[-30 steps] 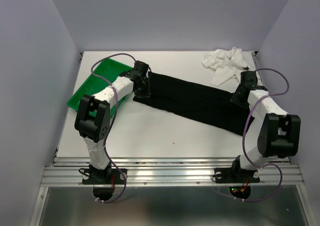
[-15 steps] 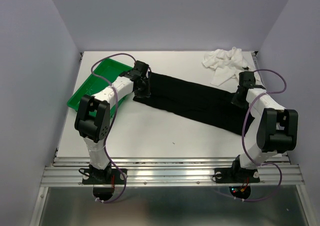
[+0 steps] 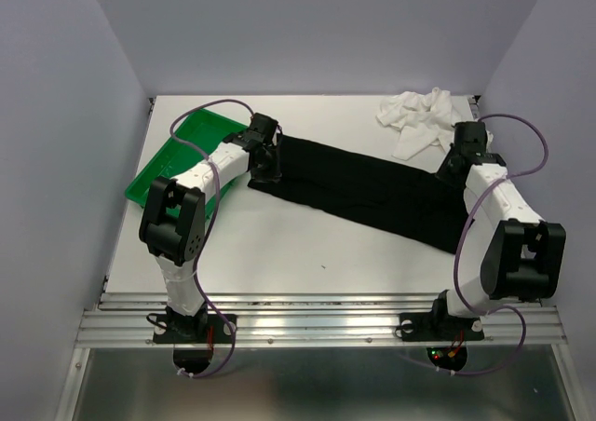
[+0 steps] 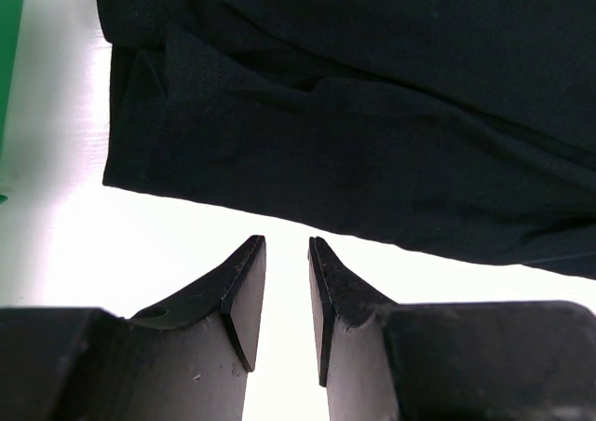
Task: Roll the t-shirts
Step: Fold the T-shirt at the center of the board.
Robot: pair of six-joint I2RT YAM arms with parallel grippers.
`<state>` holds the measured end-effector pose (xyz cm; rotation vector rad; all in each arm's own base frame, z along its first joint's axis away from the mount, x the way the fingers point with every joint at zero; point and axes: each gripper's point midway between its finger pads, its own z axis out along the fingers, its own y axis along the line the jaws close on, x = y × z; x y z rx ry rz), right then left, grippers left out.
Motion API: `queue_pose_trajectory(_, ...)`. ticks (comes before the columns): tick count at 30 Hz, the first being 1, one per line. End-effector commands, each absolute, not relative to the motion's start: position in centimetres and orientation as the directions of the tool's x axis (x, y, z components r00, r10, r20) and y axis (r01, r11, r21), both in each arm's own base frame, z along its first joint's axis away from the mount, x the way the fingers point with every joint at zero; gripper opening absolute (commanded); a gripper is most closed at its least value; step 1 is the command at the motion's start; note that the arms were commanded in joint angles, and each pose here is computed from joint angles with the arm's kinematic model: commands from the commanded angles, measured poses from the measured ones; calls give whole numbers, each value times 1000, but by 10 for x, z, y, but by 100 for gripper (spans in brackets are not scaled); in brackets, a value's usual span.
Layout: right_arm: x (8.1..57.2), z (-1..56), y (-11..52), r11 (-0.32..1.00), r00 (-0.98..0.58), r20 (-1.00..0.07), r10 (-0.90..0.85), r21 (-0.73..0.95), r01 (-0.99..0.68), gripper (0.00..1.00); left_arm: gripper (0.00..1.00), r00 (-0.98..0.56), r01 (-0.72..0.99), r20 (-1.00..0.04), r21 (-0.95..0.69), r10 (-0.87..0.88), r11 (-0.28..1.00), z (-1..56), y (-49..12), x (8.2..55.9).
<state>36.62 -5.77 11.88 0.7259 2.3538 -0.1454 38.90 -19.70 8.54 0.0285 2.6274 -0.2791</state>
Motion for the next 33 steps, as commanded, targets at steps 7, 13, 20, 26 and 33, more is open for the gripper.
queue_pose_trajectory(7,394,143,-65,841,-575,-681,452,111,530,5,36,-851,84,-524,-203,-36,976,109,-197,386)
queue_pose_trajectory(13,383,104,-71,829,-648,-611,454,22,560,47,36,-851,83,-524,-202,-36,976,110,-197,386)
queue_pose_trajectory(20,378,80,-71,828,-685,-568,458,-8,560,48,36,-851,82,-523,-197,-34,977,110,-196,386)
queue_pose_trajectory(26,381,67,-70,833,-703,-547,455,-18,553,46,36,-851,84,-524,-197,-33,977,111,-196,386)
queue_pose_trajectory(33,385,61,-69,837,-712,-538,452,-19,546,36,36,-854,83,-519,-195,-31,977,108,-195,385)
